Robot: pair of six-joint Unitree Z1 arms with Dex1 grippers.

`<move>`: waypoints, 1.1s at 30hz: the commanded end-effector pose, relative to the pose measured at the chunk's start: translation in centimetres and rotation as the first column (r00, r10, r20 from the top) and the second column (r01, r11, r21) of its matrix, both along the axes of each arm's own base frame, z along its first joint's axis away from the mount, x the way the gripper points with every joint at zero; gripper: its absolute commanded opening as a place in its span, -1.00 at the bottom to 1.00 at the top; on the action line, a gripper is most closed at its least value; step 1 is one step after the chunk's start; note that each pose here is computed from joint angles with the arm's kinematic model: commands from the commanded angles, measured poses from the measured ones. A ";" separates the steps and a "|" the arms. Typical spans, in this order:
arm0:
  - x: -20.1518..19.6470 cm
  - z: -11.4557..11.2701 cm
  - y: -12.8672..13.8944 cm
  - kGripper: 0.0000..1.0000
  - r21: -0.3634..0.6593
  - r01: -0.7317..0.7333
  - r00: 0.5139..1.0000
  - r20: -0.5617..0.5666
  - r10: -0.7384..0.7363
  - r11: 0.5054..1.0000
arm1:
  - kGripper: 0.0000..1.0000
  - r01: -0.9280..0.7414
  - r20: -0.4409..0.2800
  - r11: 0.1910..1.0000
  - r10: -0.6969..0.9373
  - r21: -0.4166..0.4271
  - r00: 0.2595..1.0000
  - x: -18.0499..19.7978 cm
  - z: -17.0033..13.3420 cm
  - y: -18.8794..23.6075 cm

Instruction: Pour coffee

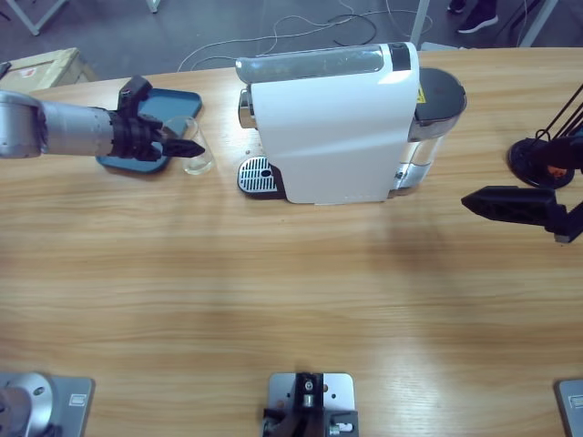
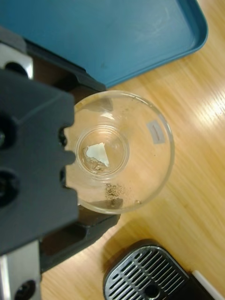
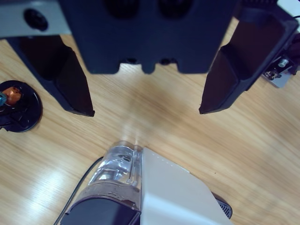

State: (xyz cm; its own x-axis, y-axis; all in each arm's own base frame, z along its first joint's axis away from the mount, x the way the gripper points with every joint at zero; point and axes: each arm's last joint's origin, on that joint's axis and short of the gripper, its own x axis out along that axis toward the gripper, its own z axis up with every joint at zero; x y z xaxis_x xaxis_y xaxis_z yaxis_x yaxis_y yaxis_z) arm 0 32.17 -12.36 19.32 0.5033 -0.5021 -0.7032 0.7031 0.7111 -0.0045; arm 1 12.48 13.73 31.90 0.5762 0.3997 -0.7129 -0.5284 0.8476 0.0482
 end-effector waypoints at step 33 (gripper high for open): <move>-1.3 -0.3 -7.3 -1.00 0.017 0.601 0.789 0.144 -0.597 0.799 | 1.00 0.023 0.050 1.000 -0.023 -0.011 0.998 -5.3 4.6 -6.9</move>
State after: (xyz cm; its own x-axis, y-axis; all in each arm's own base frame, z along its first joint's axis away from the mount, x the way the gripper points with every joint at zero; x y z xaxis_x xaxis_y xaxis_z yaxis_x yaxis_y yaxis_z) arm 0 29.74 -17.57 20.88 0.2325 -0.7433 -0.6272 0.9726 0.1731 0.1553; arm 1 7.48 7.52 37.19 0.6048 0.4129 -0.6809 -0.5332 0.8451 0.0388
